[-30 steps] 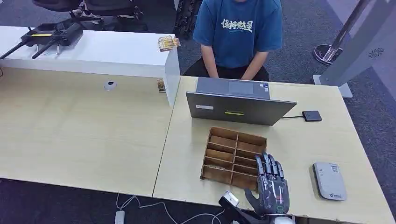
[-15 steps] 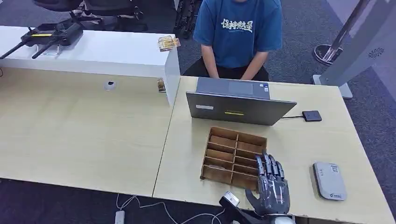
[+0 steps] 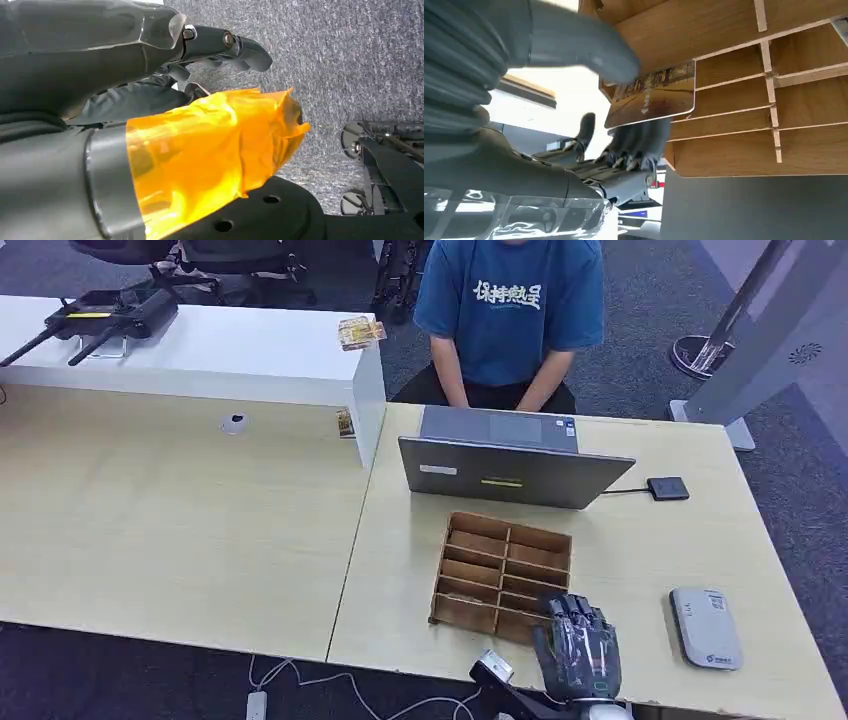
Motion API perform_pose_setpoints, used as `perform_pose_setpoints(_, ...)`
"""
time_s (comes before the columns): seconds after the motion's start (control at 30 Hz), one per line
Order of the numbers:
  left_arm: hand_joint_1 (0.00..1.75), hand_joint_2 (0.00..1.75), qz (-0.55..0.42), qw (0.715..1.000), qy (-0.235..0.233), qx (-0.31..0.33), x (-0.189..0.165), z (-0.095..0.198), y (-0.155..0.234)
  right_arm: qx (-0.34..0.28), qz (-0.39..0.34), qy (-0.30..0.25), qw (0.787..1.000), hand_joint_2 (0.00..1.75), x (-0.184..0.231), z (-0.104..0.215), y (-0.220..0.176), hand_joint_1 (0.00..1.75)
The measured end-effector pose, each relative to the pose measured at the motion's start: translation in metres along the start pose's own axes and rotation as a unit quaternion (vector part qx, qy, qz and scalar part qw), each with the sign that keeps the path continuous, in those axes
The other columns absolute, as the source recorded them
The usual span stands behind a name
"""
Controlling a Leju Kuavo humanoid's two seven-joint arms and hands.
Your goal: Pass the card to the sensor for recognition and then transmit it.
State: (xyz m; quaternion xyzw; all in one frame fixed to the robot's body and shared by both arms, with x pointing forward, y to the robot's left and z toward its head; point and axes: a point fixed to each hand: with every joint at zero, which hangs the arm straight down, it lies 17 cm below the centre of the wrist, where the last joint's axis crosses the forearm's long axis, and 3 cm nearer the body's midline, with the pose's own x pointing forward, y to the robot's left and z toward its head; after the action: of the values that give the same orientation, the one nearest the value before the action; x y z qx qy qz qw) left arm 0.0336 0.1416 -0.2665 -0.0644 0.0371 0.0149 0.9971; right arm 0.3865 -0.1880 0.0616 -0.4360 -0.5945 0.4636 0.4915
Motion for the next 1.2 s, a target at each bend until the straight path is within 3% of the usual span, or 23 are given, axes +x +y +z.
perform_pose_setpoints(0.33,0.00,0.00,0.000,1.000,-0.005,-0.002,0.002,0.000,-0.001,0.000,-0.003,0.002,1.000,1.75,0.000,-0.001,-0.001,1.69)
perform_pose_setpoints(0.67,0.00,0.00,0.000,1.000,-0.004,0.000,0.001,0.000,-0.001,-0.008,-0.006,-0.001,1.000,1.75,0.001,-0.002,-0.004,1.75)
perform_pose_setpoints(0.9,0.00,0.00,0.000,1.000,-0.004,-0.001,0.001,0.000,-0.002,-0.083,-0.027,-0.028,0.996,1.75,0.016,0.000,-0.035,1.75)
perform_pose_setpoints(1.2,0.00,0.00,0.001,1.000,-0.006,-0.001,0.002,0.000,-0.002,-0.212,-0.077,-0.096,0.970,1.75,0.068,0.017,-0.105,1.75)
